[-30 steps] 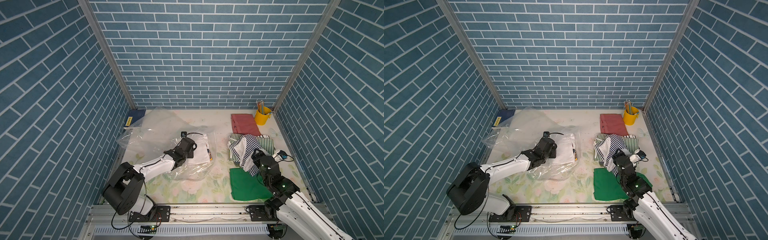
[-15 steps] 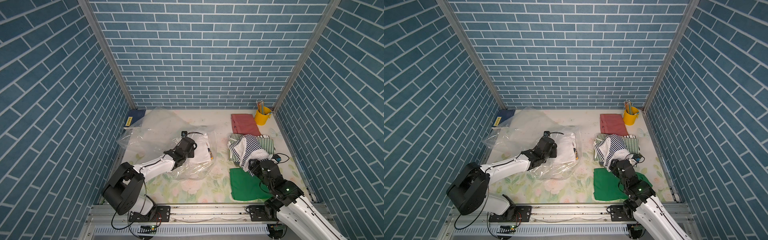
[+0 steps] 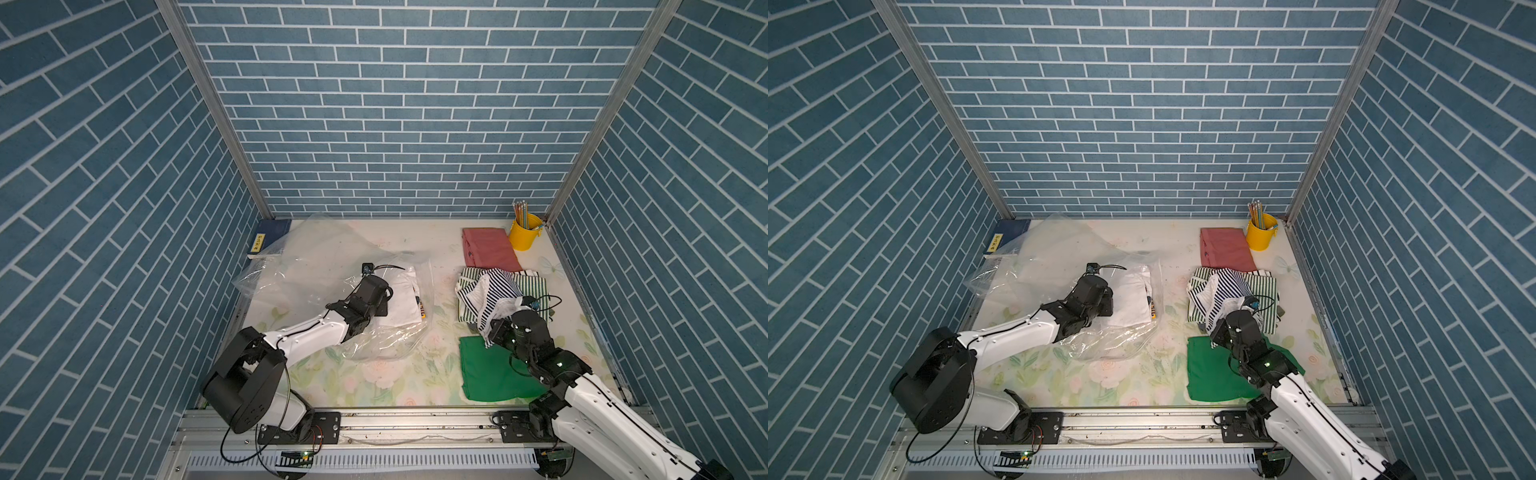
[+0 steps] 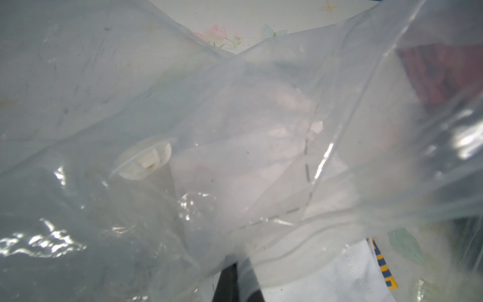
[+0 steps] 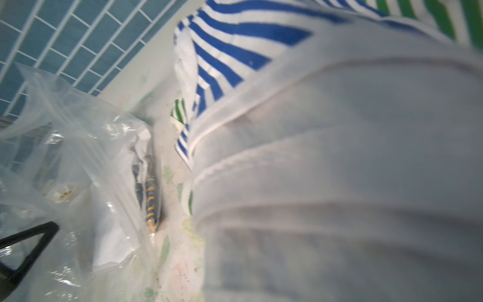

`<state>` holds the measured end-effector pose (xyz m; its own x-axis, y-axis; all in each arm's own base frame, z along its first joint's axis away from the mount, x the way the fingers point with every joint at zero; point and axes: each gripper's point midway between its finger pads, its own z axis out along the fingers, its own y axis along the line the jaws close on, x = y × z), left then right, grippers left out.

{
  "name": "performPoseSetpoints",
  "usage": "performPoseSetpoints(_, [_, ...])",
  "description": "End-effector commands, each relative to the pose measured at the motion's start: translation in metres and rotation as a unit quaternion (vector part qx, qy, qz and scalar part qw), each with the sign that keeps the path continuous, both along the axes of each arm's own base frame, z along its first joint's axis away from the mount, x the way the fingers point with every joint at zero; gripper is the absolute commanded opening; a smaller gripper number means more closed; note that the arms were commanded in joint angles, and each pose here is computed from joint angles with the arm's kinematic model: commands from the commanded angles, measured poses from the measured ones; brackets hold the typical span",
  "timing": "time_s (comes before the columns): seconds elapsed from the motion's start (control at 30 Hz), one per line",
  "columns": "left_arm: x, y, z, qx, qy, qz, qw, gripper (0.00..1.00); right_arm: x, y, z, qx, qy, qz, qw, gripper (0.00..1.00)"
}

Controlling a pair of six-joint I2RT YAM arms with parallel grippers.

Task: Take the tank top out of the vacuum bag
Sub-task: Adjust the tank top at the center of the board.

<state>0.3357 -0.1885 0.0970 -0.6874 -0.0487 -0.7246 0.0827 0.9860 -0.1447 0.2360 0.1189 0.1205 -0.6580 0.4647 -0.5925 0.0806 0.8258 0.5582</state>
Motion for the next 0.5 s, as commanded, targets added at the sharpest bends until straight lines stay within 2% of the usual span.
performPoseSetpoints(0.0, [0.0, 0.004, 0.002, 0.002, -0.005, 0.002, 1.0, 0.0, 0.018, 0.031, 0.064, 0.095, -0.103, 0.044, 0.989, 0.0])
performPoseSetpoints(0.23, [0.005, -0.004, 0.004, -0.005, -0.004, -0.007, 1.0, 0.0, 0.055, 0.052, 0.143, 0.165, -0.224, 0.057, 0.959, 0.0])
performPoseSetpoints(0.3, [0.005, -0.006, 0.005, -0.007, -0.004, -0.008, 1.0, 0.0, 0.065, 0.055, 0.137, 0.156, -0.215, 0.056, 0.962, 0.0])
performPoseSetpoints(0.37, [0.005, -0.004, 0.005, -0.005, -0.004, -0.006, 1.0, 0.0, 0.071, 0.058, 0.11, 0.138, -0.174, 0.056, 0.973, 0.03])
performPoseSetpoints(0.4, [0.004, -0.002, 0.005, -0.003, -0.005, -0.004, 1.0, 0.0, 0.071, 0.06, 0.095, 0.134, -0.153, 0.058, 0.977, 0.17])
performPoseSetpoints(0.47, [0.002, 0.002, 0.004, 0.002, -0.006, 0.001, 1.0, 0.0, 0.065, 0.064, 0.067, 0.139, -0.115, 0.068, 0.981, 0.54])
